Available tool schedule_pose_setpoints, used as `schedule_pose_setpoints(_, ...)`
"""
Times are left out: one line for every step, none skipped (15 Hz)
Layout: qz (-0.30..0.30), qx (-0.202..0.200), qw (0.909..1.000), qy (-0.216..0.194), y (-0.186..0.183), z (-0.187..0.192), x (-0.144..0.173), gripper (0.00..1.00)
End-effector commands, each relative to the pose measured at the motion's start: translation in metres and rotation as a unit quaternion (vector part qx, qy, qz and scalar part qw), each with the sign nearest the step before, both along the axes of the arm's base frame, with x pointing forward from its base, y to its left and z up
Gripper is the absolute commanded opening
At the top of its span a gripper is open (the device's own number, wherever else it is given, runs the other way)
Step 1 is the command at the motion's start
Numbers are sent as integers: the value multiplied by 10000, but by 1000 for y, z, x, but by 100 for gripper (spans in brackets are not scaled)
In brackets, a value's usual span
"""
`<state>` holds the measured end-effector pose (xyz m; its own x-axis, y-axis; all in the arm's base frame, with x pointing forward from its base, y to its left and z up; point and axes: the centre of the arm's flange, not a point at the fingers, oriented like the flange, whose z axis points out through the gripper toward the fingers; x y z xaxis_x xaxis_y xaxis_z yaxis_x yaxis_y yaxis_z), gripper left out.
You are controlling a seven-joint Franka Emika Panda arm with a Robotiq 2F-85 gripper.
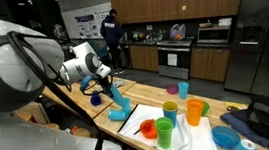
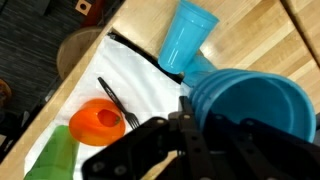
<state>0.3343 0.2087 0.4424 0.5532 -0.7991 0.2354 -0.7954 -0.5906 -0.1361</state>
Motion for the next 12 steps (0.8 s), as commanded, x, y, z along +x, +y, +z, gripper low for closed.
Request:
schedule_pose_setpoints(-87, 137, 9997, -178, -22, 8, -9, 3)
schedule_pose_setpoints(11, 195, 9996, -192, -22, 11, -9, 3)
schedule_pose_setpoints(117, 200, 9995, -236, -22, 15, -11, 3)
schedule_pose_setpoints(166, 154, 9994, -247, -19, 22, -12, 3)
schedule_pose_setpoints(245, 136, 9992, -274, -18, 27, -14, 3)
schedule_pose_setpoints(293, 118, 9991, -270, -18, 32, -14, 3)
schedule_pose_setpoints(338, 133, 9989, -286, -18, 34, -14, 3)
schedule_pose_setpoints(387, 207, 9987, -265, -21, 35, -12, 3)
schedule_pose_setpoints(373, 325, 9985, -234, -24, 32, -10, 3)
schedule_pose_setpoints(321, 469, 9981, -225, -27, 28, -11, 3)
schedule_pose_setpoints(271, 603, 9976, -208, -31, 25, -13, 3)
schedule_pose_setpoints(231, 729, 9969, -190, -35, 20, -15, 3)
